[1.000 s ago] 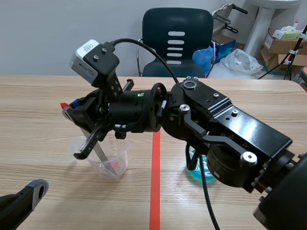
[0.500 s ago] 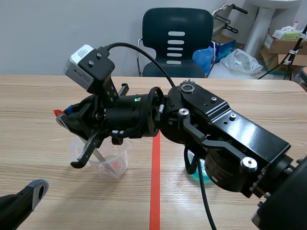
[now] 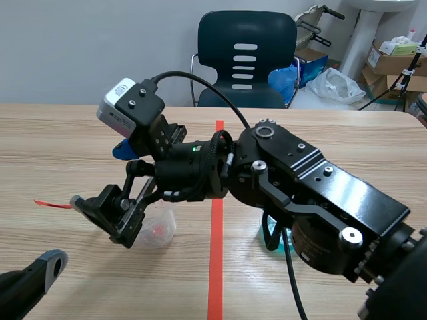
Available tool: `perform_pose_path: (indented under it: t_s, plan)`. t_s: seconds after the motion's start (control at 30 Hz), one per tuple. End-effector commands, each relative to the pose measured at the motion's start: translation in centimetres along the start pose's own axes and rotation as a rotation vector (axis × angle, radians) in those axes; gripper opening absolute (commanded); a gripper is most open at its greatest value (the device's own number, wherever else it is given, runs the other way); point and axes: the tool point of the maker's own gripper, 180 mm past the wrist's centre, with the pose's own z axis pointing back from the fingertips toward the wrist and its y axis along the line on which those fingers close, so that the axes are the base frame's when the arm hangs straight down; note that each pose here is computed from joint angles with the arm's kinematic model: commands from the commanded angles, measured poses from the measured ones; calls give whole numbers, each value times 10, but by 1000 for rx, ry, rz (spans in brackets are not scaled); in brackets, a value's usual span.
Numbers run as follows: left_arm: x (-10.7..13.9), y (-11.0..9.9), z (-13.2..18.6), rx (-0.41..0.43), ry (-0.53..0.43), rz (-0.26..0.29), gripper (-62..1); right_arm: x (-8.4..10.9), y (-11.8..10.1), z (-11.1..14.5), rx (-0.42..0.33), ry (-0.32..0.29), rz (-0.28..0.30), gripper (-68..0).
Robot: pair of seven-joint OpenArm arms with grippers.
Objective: Do the redox reaction experiment
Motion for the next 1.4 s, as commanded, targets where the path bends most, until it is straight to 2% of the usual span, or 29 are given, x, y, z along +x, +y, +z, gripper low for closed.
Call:
perform_pose_path:
  t_s: [0.0, 0.13, 1.37]
  plan:
    - [5, -1, 0, -2, -23, 9, 14, 9, -5, 0, -6, -22, 9, -119]
    - [5, -1, 0, -2, -23, 9, 14, 5, -5, 0, -6, 1, 9, -119]
    - [5, -1, 0, -2, -23, 9, 14, 6, -5, 0, -6, -6, 8, -119]
